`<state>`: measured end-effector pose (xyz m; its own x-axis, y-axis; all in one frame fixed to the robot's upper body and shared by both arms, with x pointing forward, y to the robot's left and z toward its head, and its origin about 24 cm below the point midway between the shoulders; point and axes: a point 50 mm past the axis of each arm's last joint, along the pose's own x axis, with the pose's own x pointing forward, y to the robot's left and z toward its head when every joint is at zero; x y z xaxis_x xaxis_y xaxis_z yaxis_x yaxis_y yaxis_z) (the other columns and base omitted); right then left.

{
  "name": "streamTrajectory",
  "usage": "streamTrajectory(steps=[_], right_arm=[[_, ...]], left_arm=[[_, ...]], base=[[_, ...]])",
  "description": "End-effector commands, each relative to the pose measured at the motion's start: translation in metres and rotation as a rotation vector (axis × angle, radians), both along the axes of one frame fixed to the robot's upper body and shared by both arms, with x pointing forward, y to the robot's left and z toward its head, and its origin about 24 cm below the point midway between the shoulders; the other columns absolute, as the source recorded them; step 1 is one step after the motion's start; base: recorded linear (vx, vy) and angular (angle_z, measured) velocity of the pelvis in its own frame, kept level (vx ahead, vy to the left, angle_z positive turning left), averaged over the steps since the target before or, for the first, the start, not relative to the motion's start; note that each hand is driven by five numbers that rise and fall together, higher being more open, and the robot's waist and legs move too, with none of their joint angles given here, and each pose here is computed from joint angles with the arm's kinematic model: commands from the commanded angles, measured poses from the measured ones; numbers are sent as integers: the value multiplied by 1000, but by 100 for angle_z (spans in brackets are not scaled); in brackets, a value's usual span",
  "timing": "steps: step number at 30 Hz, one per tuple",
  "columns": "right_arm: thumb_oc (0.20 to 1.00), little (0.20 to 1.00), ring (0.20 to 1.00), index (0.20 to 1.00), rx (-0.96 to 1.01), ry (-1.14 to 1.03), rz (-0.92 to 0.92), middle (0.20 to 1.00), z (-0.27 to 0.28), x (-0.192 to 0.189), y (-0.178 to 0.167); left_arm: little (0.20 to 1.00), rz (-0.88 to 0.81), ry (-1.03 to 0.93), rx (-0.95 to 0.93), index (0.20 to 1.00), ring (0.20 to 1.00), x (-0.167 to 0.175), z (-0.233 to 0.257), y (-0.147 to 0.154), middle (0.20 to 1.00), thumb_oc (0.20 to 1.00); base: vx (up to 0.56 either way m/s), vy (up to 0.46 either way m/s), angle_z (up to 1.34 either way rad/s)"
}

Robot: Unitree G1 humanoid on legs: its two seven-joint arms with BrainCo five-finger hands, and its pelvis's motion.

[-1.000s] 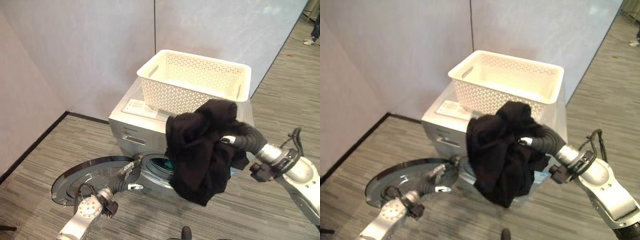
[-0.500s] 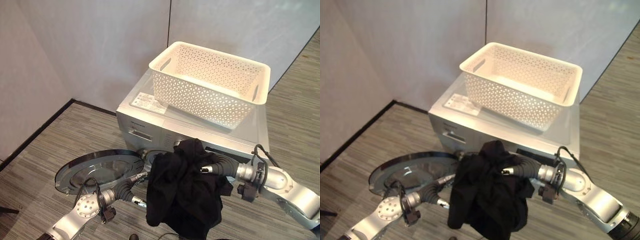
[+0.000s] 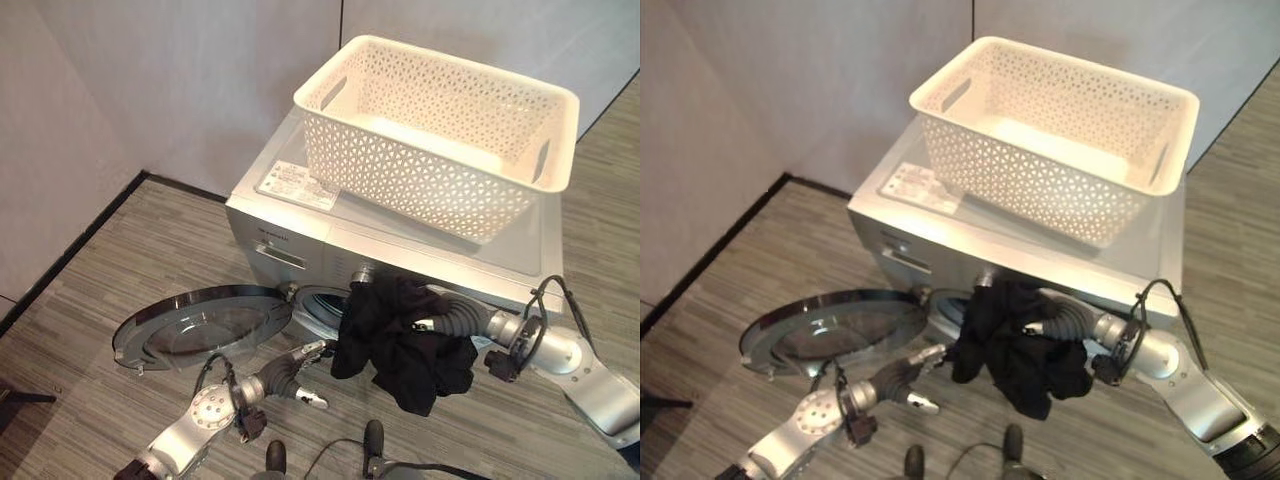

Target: Grab the laundry basket,head to the washer,open it,put in the laundry and shut it.

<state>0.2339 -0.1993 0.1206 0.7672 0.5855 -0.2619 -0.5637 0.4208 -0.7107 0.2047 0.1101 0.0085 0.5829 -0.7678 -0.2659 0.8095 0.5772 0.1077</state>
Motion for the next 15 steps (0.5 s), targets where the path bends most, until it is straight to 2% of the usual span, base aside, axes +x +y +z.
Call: streamTrajectory(steps=[1, 9, 11, 15], right_arm=[[200, 200, 200, 200, 27, -174, 52, 200, 28, 2, 11], [200, 200, 200, 200, 110, -208, 7, 200, 25, 9, 17], [200, 200, 200, 200, 186, -204, -17, 200, 20, 14, 24], [200, 200, 200, 200, 292, -168, -42, 200, 9, 18, 36]], left_arm=[[1000, -41, -33, -16, 1000, 1000, 9, 3, -14, 1000, 1000], [1000, -85, -97, -12, 1000, 1000, 23, 7, -47, 1000, 1000], [1000, -91, -93, -32, 1000, 1000, 29, 8, -62, 1000, 1000], [1000, -83, -92, -67, 1000, 1000, 36, 14, -74, 1000, 1000]], base=[[0, 0, 0], [0, 0, 0], [0, 0, 0], [0, 0, 0]])
